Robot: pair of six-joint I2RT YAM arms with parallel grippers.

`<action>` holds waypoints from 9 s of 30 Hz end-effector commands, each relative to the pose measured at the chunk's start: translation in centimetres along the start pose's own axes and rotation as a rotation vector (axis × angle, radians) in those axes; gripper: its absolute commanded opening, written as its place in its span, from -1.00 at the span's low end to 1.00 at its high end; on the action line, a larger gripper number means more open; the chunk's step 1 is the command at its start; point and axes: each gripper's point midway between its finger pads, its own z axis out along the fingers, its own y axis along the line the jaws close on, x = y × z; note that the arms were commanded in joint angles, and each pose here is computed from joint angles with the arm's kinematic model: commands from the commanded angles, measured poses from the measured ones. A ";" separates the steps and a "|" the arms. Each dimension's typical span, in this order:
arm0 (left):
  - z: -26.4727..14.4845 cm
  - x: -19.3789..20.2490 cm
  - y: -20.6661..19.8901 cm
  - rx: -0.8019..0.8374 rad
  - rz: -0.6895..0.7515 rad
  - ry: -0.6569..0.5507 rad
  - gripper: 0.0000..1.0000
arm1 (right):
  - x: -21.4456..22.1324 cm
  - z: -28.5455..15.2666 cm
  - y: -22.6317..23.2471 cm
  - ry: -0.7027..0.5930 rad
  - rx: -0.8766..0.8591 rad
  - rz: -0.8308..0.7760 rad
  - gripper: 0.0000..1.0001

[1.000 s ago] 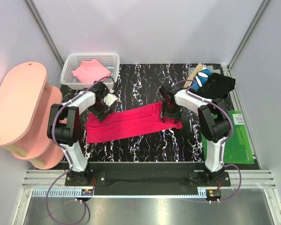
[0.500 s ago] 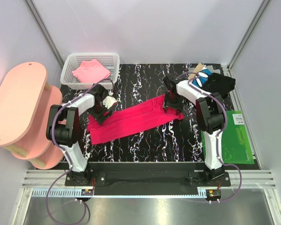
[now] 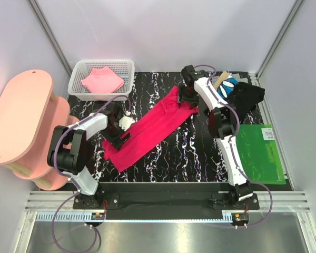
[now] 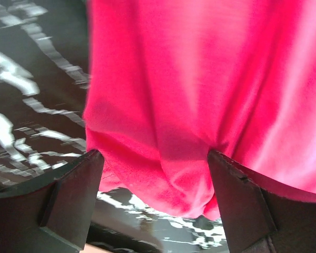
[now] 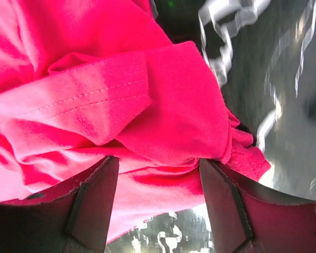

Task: Fold and stack the t-shirts
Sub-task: Rotate the tshirt 80 degrees, then grab the bottom of the folded rectangular tshirt with right arm, then fold the folded rectangular tshirt in 1/3 of the way

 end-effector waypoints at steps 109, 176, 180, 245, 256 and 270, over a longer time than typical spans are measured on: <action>-17.8 5.2 2.9 -0.066 -0.505 -0.546 0.69 | 28.9 -5.1 9.4 0.146 0.103 -0.717 0.24; -17.0 6.7 2.4 -0.100 -0.496 -0.521 0.68 | 34.7 -2.8 13.8 0.100 0.042 -0.972 0.20; -17.1 6.5 2.6 -0.093 -0.502 -0.524 0.68 | 35.3 -2.5 13.7 0.124 0.023 -0.964 0.09; -17.8 5.8 4.2 -0.061 -0.484 -0.514 0.67 | 14.8 -8.7 11.6 0.013 -0.124 -0.662 -0.64; -17.8 3.3 -1.3 0.145 -0.329 -0.504 0.64 | 8.9 -5.8 9.2 -0.013 0.012 -0.543 0.55; -14.7 -6.4 -10.8 0.307 0.089 -0.418 0.57 | 13.3 -9.6 4.5 -0.058 0.067 -0.275 0.49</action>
